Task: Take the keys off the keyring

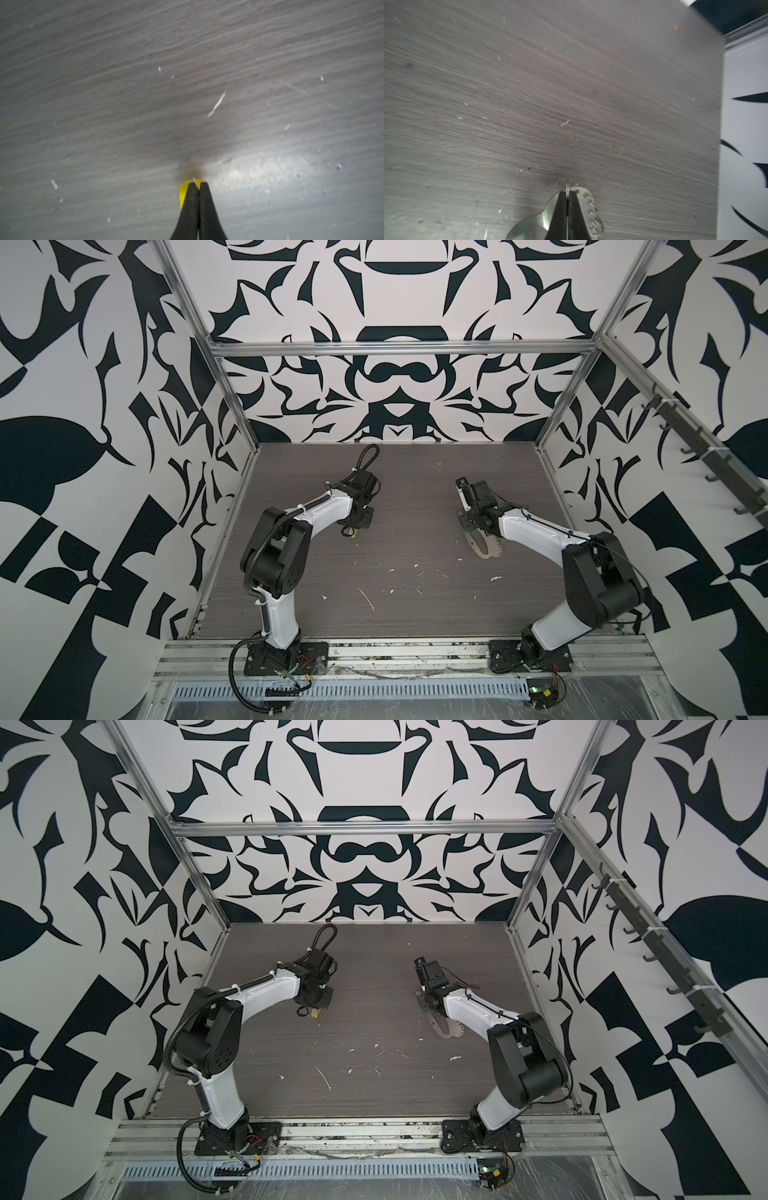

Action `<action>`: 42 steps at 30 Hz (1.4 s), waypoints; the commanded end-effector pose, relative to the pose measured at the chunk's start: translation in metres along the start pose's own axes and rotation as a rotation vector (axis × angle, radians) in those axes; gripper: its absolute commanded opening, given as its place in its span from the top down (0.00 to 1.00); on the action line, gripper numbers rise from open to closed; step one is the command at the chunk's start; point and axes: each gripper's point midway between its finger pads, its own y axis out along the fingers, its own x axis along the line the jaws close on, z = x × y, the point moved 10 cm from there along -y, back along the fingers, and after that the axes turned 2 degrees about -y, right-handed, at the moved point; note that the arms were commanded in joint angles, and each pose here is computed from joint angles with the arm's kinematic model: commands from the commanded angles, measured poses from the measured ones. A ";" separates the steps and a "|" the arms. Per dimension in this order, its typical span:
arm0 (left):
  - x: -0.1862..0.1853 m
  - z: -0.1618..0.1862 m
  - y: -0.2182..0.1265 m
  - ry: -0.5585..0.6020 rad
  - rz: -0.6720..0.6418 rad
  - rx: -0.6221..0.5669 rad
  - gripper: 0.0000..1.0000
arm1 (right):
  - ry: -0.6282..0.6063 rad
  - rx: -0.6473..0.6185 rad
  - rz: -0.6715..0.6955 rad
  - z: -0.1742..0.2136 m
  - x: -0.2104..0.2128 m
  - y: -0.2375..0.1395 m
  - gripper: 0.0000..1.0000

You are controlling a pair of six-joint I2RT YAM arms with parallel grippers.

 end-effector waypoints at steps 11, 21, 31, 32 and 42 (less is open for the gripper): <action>0.009 -0.003 0.001 0.015 -0.014 0.026 0.41 | 0.005 0.013 -0.071 -0.025 -0.008 0.014 0.79; 0.041 -0.014 -0.105 -0.049 -0.044 -0.449 0.01 | 0.087 -0.137 -0.034 -0.028 -0.025 -0.033 0.01; 0.111 0.072 -0.123 -0.395 -0.259 -1.130 0.01 | 0.324 -0.440 0.257 0.031 -0.046 -0.022 0.01; 0.116 0.079 -0.118 -0.434 -0.292 -1.145 0.01 | 0.327 -0.435 0.288 0.035 -0.047 -0.018 0.01; 0.139 0.114 -0.065 -0.434 -0.376 -1.030 0.01 | 0.393 -0.550 0.315 0.071 -0.049 0.003 0.01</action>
